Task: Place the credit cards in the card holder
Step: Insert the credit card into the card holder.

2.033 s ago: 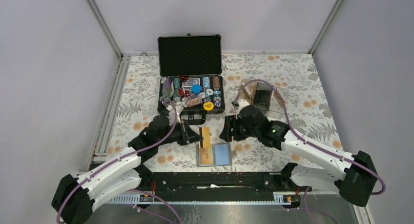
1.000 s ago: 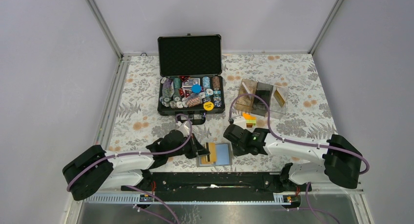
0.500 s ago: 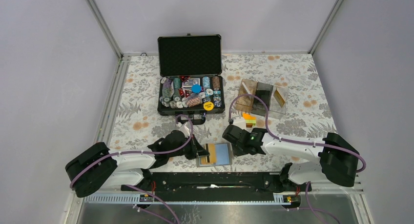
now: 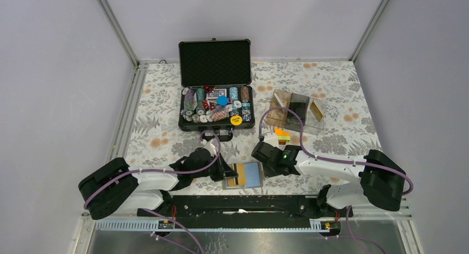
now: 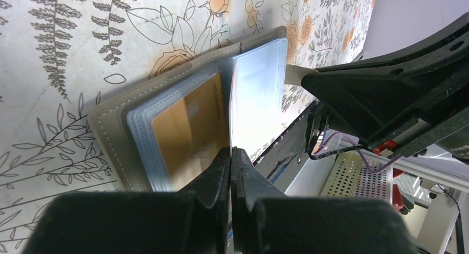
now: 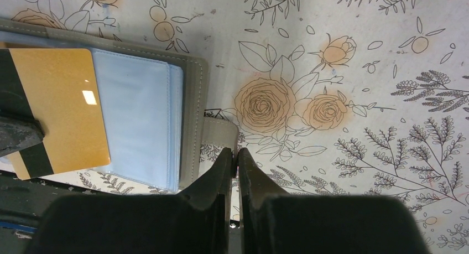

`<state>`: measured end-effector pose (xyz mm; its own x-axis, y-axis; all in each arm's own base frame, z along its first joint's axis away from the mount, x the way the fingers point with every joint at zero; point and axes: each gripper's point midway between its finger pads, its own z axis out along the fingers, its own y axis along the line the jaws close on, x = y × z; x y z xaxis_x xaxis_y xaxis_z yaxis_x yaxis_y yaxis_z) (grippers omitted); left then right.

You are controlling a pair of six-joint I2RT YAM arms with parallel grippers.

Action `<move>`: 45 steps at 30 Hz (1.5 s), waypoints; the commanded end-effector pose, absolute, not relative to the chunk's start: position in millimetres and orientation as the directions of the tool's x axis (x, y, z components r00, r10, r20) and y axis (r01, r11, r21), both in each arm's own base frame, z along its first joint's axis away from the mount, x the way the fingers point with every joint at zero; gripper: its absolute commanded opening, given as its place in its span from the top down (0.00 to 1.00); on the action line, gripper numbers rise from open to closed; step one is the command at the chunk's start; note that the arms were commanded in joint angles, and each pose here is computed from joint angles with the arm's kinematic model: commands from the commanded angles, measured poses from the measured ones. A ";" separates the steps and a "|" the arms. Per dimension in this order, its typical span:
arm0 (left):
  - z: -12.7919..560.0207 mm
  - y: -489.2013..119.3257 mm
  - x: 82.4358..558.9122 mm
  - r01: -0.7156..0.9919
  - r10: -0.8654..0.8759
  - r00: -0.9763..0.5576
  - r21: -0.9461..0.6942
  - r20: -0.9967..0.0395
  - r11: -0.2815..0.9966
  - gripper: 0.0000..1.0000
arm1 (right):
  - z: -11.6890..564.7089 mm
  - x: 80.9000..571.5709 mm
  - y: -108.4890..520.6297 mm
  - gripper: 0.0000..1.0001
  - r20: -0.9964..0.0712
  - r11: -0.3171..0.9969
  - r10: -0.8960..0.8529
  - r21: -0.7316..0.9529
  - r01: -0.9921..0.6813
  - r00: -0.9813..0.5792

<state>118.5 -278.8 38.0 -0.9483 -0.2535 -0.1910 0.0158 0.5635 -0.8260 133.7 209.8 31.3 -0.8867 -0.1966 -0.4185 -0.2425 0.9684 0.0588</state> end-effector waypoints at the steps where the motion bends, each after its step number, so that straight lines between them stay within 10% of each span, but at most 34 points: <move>1: 45.4 -286.6 120.2 0.034 -0.255 -0.947 -0.851 -0.195 0.525 1.00 | 33.6 137.3 211.9 1.00 -0.436 0.971 -0.192 0.046 -0.235 -0.879; 45: 41.1 -288.6 118.1 0.010 -0.273 -0.943 -0.836 -0.191 0.549 1.00 | 29.2 137.7 210.1 1.00 -0.421 0.972 -0.205 0.018 -0.234 -0.884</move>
<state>112.5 -283.7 37.2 -0.9494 -0.2667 -0.1659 -0.0125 0.5597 -0.8286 133.7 205.8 24.1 -0.8906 -0.2089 -0.4041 -0.2394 0.9706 0.0258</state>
